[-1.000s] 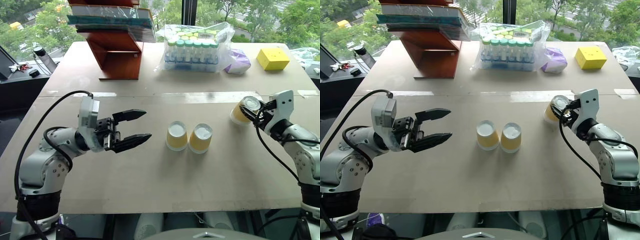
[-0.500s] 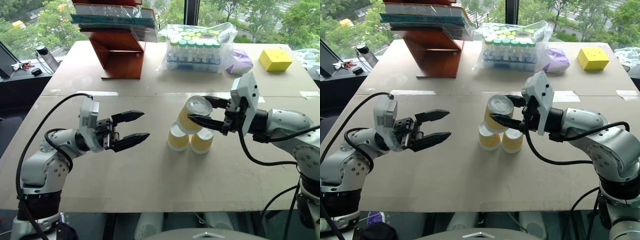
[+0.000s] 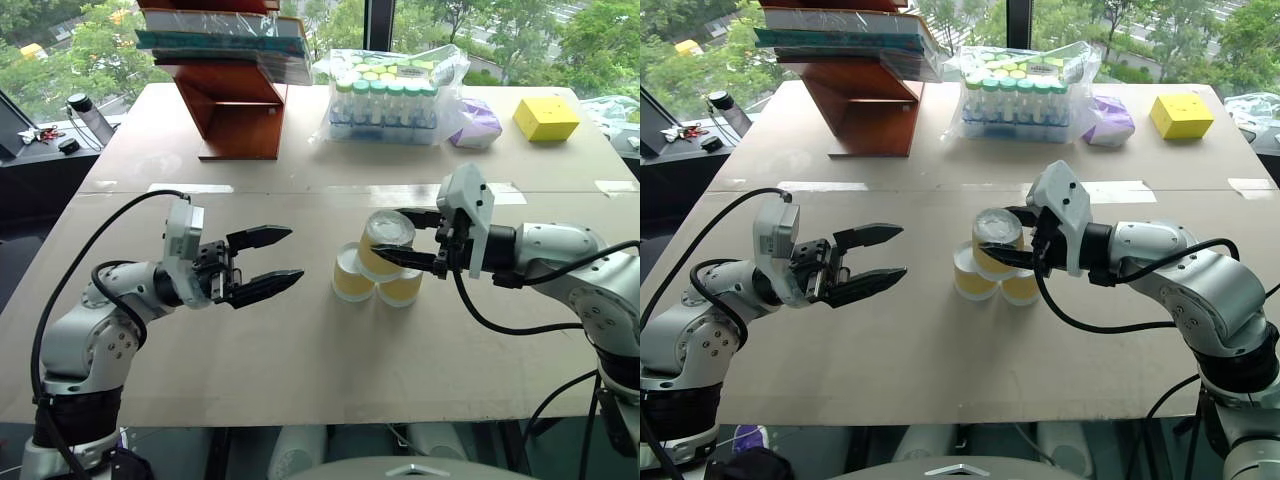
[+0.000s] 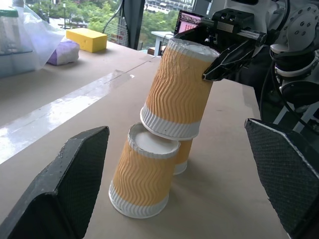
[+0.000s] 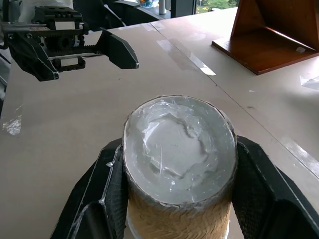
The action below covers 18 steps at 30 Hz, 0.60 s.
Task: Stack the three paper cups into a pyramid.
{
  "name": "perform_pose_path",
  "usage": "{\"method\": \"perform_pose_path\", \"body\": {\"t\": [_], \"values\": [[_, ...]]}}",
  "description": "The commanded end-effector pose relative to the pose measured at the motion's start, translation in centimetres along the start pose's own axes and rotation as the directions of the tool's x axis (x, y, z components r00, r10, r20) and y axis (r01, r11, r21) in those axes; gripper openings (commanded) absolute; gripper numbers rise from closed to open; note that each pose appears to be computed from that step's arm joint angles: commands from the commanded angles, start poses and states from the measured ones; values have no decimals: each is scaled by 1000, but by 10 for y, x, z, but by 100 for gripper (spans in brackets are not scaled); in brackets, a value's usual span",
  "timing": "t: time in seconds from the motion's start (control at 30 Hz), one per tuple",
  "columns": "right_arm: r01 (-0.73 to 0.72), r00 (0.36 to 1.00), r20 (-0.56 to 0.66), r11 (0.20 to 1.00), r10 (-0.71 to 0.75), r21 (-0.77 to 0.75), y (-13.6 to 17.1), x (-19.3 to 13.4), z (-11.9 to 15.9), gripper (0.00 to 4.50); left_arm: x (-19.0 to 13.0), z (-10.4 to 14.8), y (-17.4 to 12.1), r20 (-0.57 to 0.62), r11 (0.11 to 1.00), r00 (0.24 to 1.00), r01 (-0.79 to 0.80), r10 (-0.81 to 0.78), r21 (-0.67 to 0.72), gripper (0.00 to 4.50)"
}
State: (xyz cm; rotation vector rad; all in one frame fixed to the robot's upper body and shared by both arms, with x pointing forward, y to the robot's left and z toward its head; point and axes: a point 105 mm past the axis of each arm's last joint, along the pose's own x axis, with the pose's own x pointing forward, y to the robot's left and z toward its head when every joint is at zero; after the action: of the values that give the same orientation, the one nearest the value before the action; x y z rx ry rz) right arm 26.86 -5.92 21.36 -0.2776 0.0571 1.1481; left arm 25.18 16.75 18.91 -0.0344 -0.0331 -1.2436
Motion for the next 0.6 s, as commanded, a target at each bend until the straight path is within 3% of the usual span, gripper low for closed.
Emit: {"method": "perform_pose_path", "body": {"t": [0.03,0.07,0.1,0.3,0.37,0.5,0.6], "values": [[-1,1000,-16,1000,1,-15,-1,-1,0,391,1,9,-4,5,999,1000,14,-14,33,450],[-3,1000,-11,1000,2,-23,-1,-2,3,441,2,8,-4,1,999,1000,12,-12,33,450],[-4,1000,-7,999,3,-32,0,-3,5,446,2,7,-4,-3,999,1000,8,-8,33,450],[26,987,158,993,-8,-111,4,-25,40,446,5,-10,1,-77,997,995,-63,66,40,450],[106,974,213,987,-79,-117,0,-41,44,446,4,-21,1,-110,995,989,-95,99,40,450],[248,958,178,959,-223,-133,-6,-71,26,446,-6,-37,2,-163,991,977,-129,135,44,450],[324,941,115,945,-317,-47,2,-102,1,446,-20,-45,8,-178,984,968,-177,178,24,450]]}}
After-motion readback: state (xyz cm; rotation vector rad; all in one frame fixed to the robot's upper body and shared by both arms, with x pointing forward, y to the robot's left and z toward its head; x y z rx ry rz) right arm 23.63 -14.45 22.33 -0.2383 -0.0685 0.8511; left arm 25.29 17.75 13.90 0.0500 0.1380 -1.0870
